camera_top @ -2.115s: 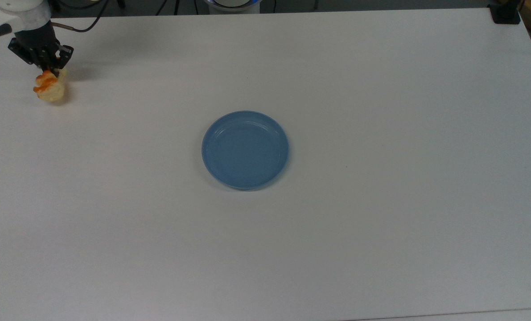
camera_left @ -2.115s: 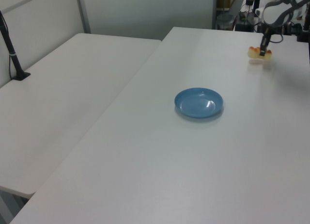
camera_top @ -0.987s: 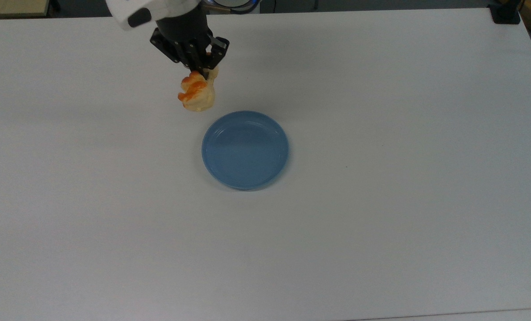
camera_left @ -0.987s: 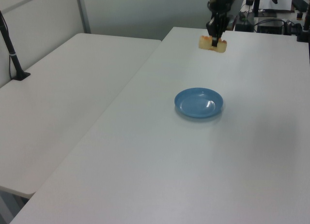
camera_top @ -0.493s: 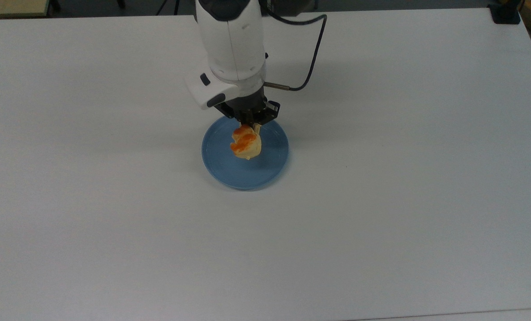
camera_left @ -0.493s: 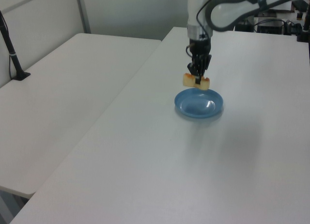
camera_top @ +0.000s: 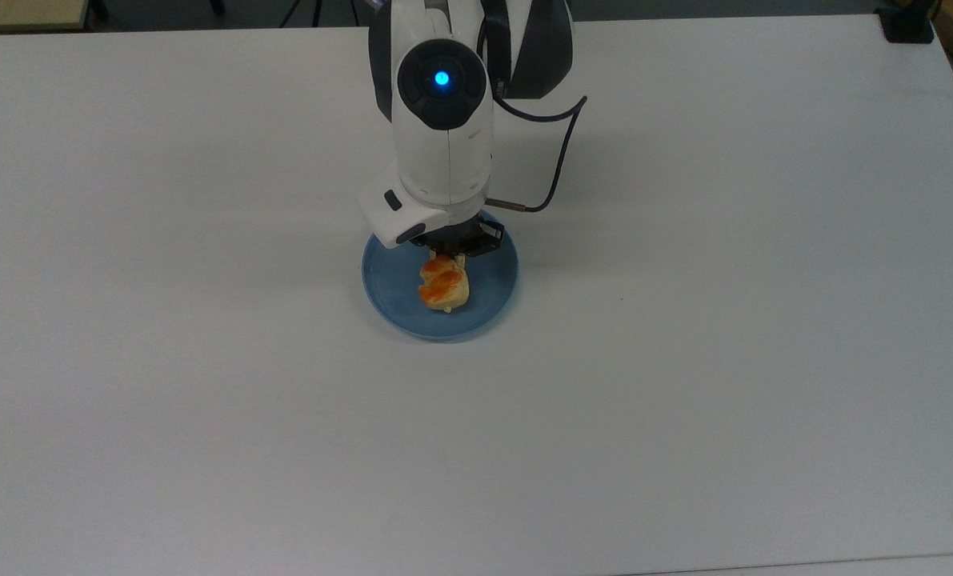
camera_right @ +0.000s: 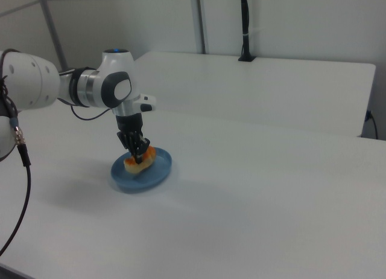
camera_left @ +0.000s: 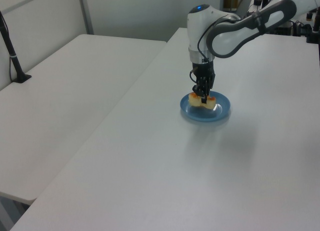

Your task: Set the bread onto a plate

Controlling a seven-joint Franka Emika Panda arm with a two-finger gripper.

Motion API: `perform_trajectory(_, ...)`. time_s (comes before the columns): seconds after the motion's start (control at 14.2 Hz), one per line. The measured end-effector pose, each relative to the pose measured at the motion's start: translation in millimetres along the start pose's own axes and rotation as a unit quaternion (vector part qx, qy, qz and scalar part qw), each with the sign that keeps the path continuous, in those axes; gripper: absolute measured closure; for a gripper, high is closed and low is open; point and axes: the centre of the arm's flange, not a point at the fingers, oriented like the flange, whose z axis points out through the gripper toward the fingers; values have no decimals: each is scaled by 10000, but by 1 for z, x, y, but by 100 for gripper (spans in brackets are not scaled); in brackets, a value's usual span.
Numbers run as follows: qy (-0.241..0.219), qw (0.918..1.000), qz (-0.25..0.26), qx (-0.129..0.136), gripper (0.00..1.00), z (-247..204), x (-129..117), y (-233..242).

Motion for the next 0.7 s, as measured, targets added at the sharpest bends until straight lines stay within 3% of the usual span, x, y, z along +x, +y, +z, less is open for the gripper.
perform_trajectory(0.14,-34,10000,-25,-58,84,8,1,0)
perform_trajectory(0.21,-28,10000,-26,-57,65,7,1,0)
perform_trajectory(0.56,39,10000,13,-45,10,-1,3,4)
perform_trajectory(0.63,44,10000,60,-53,0,-10,3,10)
perform_trajectory(0.7,25,9999,147,-72,0,-22,3,17)
